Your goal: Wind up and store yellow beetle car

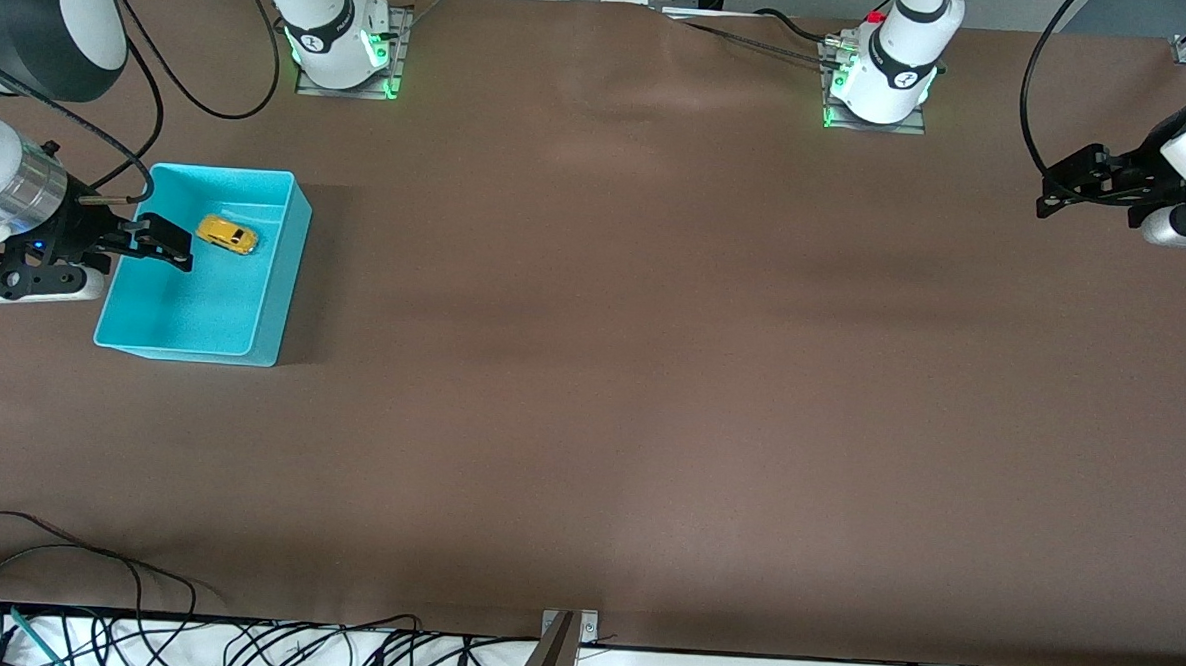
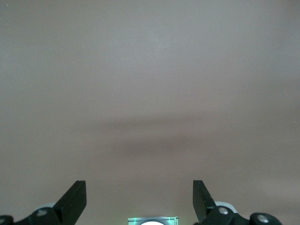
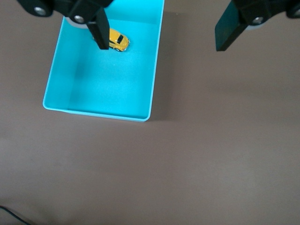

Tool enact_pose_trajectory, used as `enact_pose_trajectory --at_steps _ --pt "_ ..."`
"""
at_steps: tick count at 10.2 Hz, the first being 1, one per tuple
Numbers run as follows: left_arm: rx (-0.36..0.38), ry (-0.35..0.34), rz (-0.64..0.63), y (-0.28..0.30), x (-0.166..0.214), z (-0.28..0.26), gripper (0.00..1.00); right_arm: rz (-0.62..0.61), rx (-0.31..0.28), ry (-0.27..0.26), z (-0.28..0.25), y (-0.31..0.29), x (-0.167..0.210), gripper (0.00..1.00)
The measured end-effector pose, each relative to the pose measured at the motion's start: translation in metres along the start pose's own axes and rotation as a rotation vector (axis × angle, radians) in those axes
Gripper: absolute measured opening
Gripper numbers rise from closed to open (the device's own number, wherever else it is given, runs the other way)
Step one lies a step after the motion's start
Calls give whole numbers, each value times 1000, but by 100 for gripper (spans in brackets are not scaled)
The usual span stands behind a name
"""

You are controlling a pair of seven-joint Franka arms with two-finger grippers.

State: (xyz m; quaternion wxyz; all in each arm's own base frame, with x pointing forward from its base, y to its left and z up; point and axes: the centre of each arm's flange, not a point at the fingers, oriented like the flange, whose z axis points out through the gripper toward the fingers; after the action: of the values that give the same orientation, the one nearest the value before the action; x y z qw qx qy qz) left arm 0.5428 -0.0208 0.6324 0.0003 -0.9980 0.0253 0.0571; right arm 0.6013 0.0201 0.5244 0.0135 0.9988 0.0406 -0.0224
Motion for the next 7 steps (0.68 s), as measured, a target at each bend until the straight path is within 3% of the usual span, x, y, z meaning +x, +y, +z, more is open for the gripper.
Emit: enact_pose_trajectory --at_steps 7 --pt "0 0 0 0 0 0 100 50 1 -74 -1 -2 13 100"
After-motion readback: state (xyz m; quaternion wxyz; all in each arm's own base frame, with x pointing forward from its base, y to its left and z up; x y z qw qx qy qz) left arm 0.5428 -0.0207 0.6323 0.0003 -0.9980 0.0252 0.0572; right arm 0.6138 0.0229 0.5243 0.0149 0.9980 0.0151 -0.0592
